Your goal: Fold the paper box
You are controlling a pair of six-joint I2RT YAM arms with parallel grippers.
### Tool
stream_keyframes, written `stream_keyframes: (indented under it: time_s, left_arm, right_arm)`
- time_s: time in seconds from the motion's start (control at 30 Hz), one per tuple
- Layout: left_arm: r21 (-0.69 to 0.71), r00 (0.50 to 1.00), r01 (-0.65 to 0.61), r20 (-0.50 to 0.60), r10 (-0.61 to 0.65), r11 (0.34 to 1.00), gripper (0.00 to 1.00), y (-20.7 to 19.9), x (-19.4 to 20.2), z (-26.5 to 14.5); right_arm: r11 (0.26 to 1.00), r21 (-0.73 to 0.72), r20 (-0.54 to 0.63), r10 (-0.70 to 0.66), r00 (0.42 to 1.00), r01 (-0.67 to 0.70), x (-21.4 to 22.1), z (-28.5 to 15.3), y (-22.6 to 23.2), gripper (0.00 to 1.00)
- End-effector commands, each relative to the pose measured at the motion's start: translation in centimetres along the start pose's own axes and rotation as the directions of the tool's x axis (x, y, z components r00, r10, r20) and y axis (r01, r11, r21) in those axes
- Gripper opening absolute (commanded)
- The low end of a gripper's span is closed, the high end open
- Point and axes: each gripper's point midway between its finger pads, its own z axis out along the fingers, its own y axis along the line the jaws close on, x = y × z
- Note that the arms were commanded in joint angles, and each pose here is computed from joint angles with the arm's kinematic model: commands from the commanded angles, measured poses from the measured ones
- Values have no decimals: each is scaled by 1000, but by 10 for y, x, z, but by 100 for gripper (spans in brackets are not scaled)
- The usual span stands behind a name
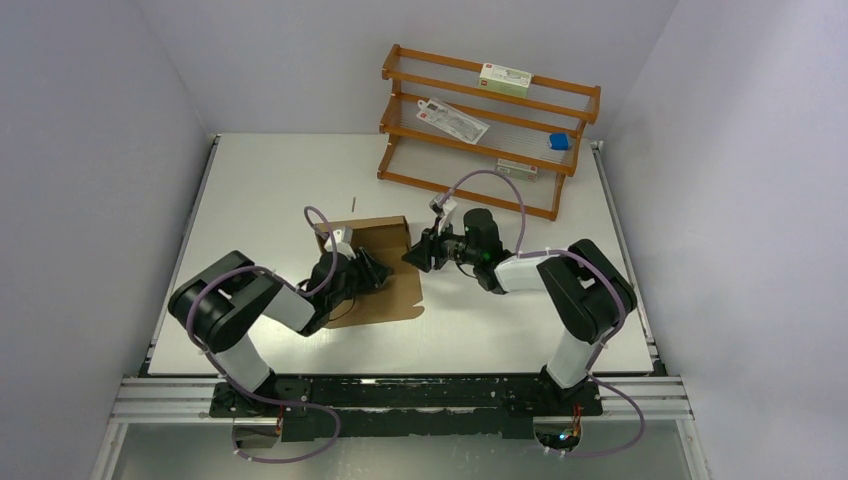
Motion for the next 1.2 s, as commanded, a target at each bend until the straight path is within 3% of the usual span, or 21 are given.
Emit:
stream_keyframes:
  time_s: [0.0, 0.17, 0.4, 0.6, 0.9, 1.17]
  left_arm:
    - [-23, 996, -29, -88, 27, 999, 44, 8, 20, -14]
    - [26, 999, 23, -34, -22, 999, 54, -12, 2, -22]
    - [96, 986, 157, 44, -161, 983, 77, -34, -23, -35]
    - [145, 955, 255, 117, -272, 956, 85, -43, -51, -56]
    - [233, 876, 375, 227, -426, 897, 87, -43, -109, -85]
    - [274, 817, 470, 225, -531, 839, 77, -36, -129, -78]
  right_arm:
    - [999, 18, 15, -38, 999, 38, 1, 4, -8, 46]
    - [999, 19, 14, -47, 999, 47, 2, 4, -8, 45]
    - [998, 20, 17, -58, 998, 58, 1, 4, -9, 44]
    - [998, 16, 21, -66, 998, 66, 0, 3, -6, 43]
    - [997, 25, 21, -80, 997, 79, 0, 3, -4, 43]
    - [994, 38, 17, -98, 995, 98, -1, 2, -2, 43]
